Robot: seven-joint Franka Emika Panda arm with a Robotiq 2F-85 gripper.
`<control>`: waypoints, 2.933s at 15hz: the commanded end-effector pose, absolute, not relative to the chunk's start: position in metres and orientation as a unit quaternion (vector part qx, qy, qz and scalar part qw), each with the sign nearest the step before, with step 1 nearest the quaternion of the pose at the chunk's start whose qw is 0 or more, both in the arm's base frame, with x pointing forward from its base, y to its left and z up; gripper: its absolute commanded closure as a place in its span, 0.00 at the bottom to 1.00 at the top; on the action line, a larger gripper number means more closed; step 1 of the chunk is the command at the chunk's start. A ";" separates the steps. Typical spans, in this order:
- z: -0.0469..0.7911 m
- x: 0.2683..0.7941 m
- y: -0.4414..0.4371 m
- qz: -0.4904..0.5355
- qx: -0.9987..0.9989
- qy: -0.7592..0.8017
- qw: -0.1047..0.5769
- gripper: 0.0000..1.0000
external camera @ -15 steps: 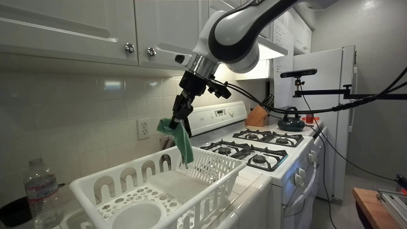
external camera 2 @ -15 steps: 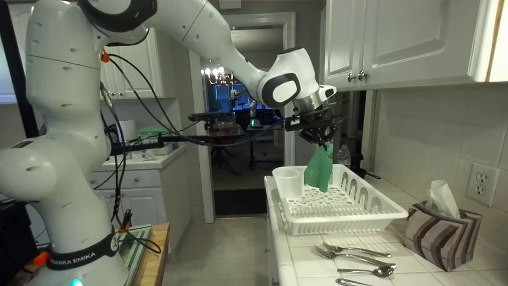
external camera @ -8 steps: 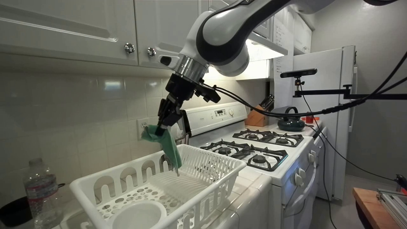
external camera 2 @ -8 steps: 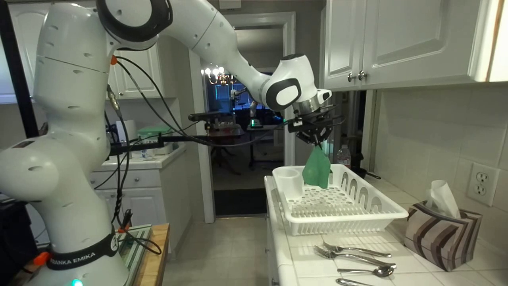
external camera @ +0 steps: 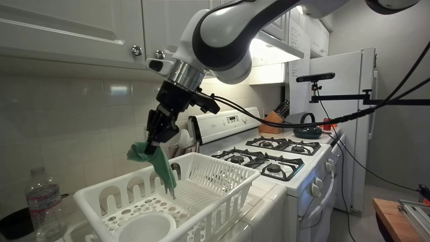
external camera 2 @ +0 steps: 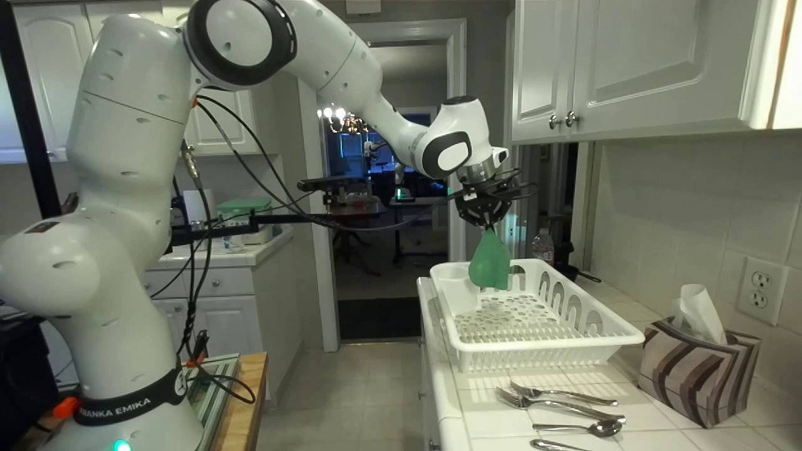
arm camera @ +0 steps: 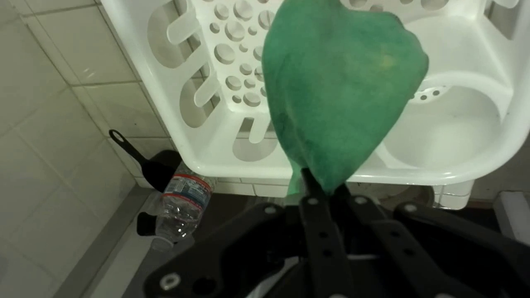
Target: Put the green rag on the left corner of the white basket
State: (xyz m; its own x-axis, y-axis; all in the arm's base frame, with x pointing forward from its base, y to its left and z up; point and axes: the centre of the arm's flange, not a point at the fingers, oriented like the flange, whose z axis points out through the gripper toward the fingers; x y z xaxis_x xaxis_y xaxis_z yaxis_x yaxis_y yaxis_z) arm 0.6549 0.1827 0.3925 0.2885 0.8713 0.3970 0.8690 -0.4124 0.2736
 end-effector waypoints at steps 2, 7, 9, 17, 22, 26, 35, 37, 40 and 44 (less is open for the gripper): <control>0.389 0.681 0.206 0.250 0.760 0.600 0.005 0.98; 0.384 0.694 0.226 0.245 0.717 0.652 0.005 0.98; 0.381 0.697 0.233 0.240 0.700 0.673 0.010 0.98; 0.365 0.701 0.255 0.222 0.647 0.729 0.009 0.98; 0.361 0.702 0.268 0.224 0.621 0.751 0.011 0.98; 0.361 0.699 0.281 0.226 0.616 0.755 0.012 0.98; 0.352 0.697 0.290 0.215 0.608 0.763 0.028 0.54; 0.351 0.697 0.290 0.213 0.608 0.765 0.030 0.40; 0.348 0.698 0.289 0.210 0.607 0.766 0.031 0.17; 0.348 0.699 0.291 0.199 0.617 0.761 0.029 0.00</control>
